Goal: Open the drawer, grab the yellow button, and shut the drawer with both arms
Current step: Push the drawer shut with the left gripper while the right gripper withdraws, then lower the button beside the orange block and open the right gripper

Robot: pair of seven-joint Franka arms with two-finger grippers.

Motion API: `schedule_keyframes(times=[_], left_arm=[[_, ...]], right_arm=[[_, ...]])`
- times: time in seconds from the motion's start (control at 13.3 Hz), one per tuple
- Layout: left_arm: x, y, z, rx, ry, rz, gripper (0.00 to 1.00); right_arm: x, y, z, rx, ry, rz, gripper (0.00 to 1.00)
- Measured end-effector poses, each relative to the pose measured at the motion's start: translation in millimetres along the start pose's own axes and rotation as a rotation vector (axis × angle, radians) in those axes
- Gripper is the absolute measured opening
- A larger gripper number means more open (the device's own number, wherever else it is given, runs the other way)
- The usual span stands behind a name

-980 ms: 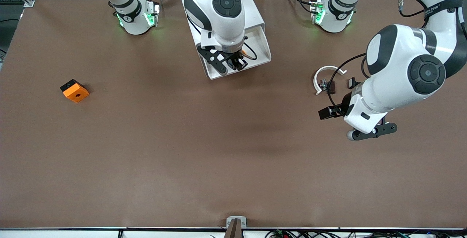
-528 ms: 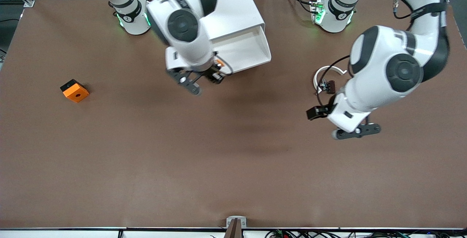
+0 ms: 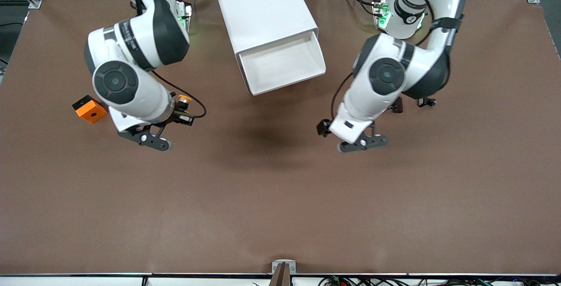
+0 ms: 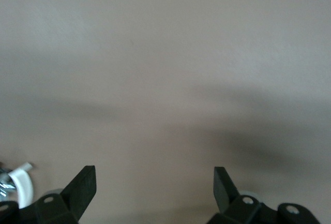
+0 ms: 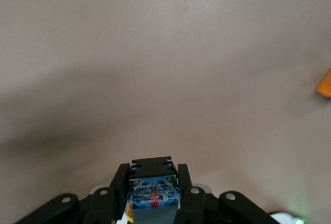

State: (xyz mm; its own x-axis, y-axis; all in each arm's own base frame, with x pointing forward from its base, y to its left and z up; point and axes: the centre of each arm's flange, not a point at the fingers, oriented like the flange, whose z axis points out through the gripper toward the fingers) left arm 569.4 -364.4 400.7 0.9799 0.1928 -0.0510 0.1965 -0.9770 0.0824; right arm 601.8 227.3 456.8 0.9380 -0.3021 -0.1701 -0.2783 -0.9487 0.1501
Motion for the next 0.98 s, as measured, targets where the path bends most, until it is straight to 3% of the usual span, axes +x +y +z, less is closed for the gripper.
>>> schedule_keyframes(times=[0.3, 0.6, 0.98], left_arm=[[-61, 42, 35, 0.028, -0.070, 0.015, 1.00], [-109, 70, 56, 0.039, -0.122, 0.050, 1.00], [-142, 86, 66, 0.042, -0.162, 0.045, 1.00]], right_arm=[[53, 63, 35, 0.032, 0.016, -0.089, 0.42], [108, 165, 87, 0.074, 0.054, -0.180, 0.42], [128, 244, 150, 0.098, 0.089, -0.163, 0.42]])
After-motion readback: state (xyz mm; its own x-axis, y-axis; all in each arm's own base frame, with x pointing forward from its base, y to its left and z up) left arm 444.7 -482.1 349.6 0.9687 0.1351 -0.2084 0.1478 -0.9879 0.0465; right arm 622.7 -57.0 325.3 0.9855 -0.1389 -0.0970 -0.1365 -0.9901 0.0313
